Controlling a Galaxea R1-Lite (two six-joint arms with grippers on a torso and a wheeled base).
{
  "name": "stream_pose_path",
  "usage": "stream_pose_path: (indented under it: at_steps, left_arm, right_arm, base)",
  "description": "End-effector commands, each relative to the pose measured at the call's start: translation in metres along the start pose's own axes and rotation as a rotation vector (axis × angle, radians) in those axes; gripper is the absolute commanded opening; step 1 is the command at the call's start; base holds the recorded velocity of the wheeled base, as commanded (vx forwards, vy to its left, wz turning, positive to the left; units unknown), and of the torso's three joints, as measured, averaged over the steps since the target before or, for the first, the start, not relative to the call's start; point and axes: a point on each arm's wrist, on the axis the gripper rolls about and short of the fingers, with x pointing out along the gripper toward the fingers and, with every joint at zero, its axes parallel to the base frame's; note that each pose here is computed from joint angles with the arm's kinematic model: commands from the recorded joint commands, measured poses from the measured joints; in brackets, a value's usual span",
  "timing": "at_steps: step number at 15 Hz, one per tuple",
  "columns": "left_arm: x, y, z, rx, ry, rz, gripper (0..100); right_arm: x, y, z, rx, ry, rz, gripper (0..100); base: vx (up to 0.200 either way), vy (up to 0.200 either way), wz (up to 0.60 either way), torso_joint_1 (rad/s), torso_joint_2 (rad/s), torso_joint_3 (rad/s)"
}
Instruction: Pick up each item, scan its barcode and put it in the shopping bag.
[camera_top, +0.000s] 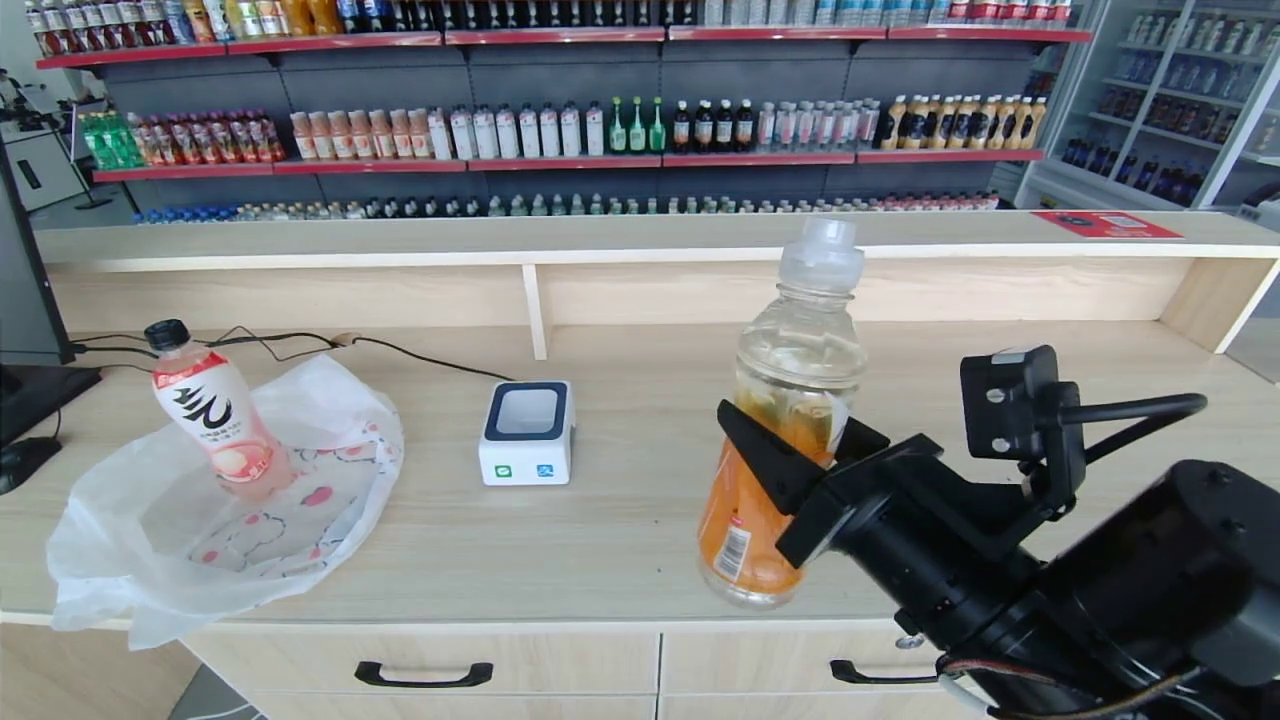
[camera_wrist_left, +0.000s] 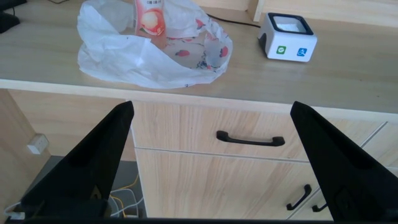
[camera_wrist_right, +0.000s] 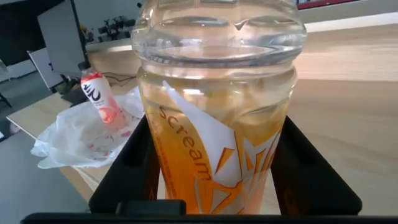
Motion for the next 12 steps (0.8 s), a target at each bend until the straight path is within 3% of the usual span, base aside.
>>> stream_pose_path:
  at_steps: [1,3,7,12]
  left_arm:
    - [0.0,0.0,0.0,-0.001,-0.001,0.0,100]
    - [0.0,0.0,0.0,-0.002,-0.001,0.0,100]
    - [0.0,0.0,0.0,-0.002,-0.001,0.0,100]
    - [0.0,0.0,0.0,-0.002,-0.001,0.0,100]
  right_arm:
    - [0.004,-0.01,0.001,-0.039,-0.007,-0.039,0]
    - [0.01,-0.031,0.007,-0.149,-0.035,-0.116,0]
    - [0.006,-0.043,0.006,-0.246,-0.012,-0.158,0]
    - [0.019,-0.065,0.013,-0.273,-0.05,-0.24,0]
  base:
    - [0.0,0.0,0.0,0.0,0.0,0.0]
    - [0.0,0.0,0.0,0.0,0.0,0.0]
    - [0.0,0.0,0.0,0.0,0.0,0.0]
    - [0.0,0.0,0.0,0.0,0.0,0.0]
